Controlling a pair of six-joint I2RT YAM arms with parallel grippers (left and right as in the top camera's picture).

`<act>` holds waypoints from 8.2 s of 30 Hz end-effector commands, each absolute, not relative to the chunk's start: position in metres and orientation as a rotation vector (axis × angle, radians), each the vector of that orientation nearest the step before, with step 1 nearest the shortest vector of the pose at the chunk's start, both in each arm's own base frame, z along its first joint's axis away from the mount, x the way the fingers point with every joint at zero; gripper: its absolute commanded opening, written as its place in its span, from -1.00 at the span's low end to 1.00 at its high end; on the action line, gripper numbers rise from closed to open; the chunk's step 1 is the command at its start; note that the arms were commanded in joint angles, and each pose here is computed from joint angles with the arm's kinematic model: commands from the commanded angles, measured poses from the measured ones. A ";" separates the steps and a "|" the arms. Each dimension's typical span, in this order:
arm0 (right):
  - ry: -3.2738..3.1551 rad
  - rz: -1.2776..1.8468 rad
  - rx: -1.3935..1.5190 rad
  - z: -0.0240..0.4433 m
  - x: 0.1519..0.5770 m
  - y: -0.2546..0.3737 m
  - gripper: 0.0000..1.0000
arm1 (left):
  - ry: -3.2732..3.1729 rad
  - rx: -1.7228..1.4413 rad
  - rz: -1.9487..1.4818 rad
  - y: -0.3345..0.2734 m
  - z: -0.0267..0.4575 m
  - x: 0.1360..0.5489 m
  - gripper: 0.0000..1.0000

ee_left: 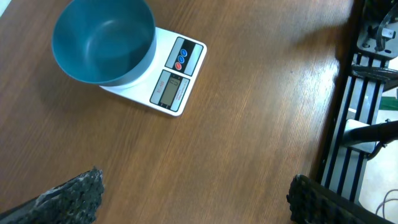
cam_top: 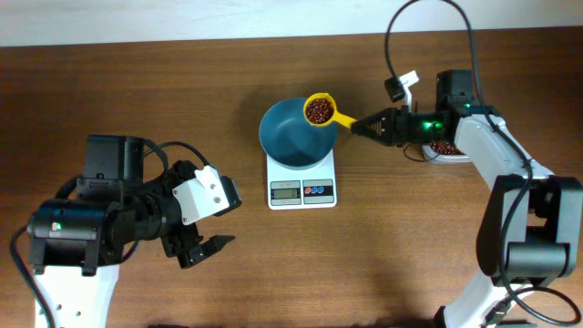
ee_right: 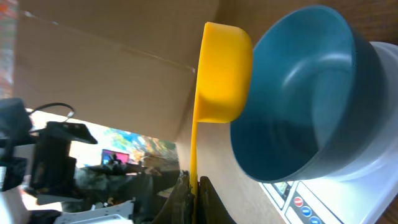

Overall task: Scoop item into bowl and weigh 50g on scale
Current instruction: 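Swing the filled scoop left over the teal bowl with right gripper, then tilt the scoop to pour red beans into the teal bowl, then swing the empty scoop back right over the bean tub, then dip the scoop into the red beans again with right gripper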

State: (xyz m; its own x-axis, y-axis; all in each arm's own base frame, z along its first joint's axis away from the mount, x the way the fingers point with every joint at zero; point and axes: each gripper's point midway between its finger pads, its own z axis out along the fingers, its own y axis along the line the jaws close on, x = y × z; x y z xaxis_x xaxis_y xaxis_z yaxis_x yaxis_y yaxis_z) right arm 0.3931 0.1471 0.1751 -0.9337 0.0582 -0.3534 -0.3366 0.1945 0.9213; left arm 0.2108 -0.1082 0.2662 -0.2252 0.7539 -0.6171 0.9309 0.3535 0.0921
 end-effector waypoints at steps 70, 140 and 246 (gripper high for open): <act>2.393 0.724 -0.634 0.165 0.398 0.182 -0.92 | 2.043 1.441 -0.394 -0.107 0.271 0.213 0.97; 2.428 0.278 -0.743 0.173 0.383 0.202 -0.92 | 2.043 1.441 -0.394 -0.107 0.271 0.213 0.97; 2.904 -0.253 0.242 0.121 0.399 -0.075 -0.92 | 2.043 1.441 -0.394 -0.107 0.271 0.213 0.97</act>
